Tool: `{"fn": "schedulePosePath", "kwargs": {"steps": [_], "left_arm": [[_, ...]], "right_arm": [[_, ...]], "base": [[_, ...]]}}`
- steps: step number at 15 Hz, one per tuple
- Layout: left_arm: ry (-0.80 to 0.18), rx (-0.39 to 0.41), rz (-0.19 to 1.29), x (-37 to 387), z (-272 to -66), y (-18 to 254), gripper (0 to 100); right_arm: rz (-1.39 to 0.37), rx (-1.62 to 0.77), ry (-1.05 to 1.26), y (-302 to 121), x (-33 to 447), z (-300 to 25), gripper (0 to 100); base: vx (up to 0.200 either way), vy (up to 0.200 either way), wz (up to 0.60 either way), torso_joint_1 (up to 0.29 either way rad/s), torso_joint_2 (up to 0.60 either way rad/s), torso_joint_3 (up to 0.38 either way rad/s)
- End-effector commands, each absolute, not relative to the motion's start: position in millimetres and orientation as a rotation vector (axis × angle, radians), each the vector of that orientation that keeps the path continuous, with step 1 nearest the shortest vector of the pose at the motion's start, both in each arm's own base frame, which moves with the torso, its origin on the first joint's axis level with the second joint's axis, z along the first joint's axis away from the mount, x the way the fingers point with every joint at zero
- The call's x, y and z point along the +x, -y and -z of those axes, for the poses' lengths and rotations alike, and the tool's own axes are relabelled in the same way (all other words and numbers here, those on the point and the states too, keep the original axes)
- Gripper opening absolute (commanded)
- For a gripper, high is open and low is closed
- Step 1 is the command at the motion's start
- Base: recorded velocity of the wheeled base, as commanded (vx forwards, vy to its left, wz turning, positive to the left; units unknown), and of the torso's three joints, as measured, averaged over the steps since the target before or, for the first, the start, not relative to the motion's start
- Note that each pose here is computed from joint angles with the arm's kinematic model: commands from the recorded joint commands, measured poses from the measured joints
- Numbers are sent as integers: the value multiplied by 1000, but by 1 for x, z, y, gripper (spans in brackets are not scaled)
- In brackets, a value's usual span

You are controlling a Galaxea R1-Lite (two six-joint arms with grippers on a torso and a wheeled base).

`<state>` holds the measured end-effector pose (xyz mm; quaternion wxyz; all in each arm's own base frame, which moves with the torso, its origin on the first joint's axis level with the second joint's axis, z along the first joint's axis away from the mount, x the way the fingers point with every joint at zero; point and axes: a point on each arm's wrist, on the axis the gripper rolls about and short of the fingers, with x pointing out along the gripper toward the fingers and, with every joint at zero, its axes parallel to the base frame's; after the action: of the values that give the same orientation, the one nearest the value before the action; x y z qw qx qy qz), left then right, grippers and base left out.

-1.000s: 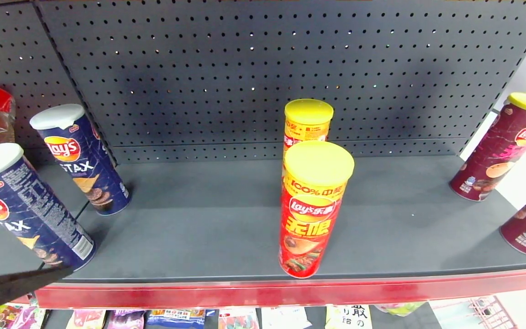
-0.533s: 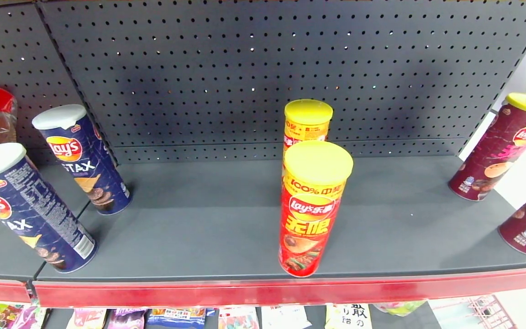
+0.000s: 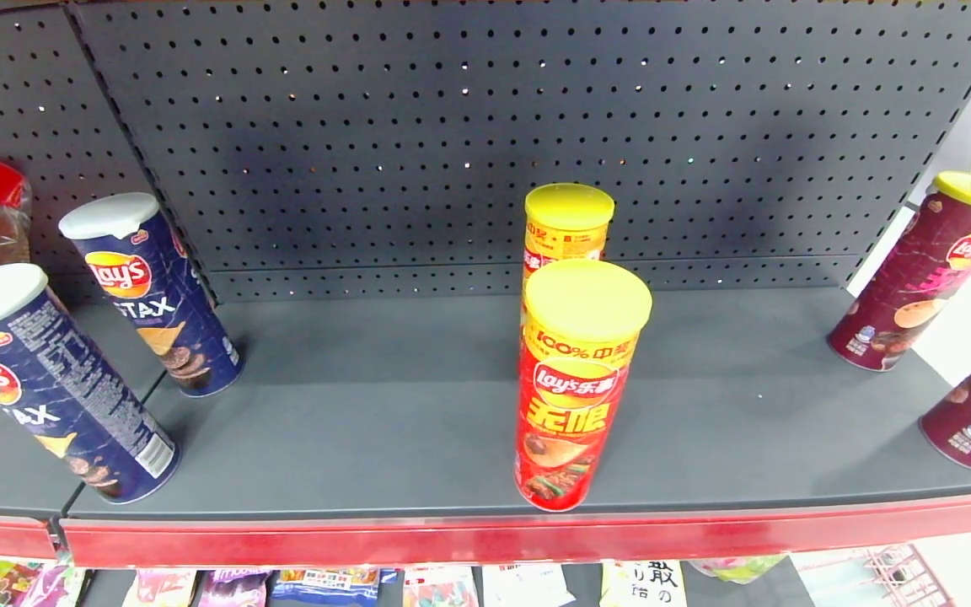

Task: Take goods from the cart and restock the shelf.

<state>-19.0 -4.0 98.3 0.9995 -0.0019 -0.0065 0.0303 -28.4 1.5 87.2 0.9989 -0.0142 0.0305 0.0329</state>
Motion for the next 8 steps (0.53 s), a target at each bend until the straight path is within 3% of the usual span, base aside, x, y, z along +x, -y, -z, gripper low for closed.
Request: {"fn": "schedulePosePath", "kwargs": {"steps": [1, 3, 6, 8], "left_arm": [[-35, -1, -126, -15, -83, 2, 100], [-35, 0, -173, -16, -83, 1, 100], [-35, -8, -92, -15, -83, 3, 100], [-35, -10, -26, -15, -83, 4, 100]], "right_arm": [[58, -9, -43, 1, -30, -86, 100], [50, -23, -43, 1, -29, -85, 100], [-203, -39, -31, -4, -28, -85, 100], [-134, -11, -33, -3, -27, -85, 100]], "base": [[0, 0, 0, 0, 0, 0], [0, 0, 0, 0, 0, 0], [0, 0, 0, 0, 0, 0], [0, 0, 0, 0, 0, 0]]}}
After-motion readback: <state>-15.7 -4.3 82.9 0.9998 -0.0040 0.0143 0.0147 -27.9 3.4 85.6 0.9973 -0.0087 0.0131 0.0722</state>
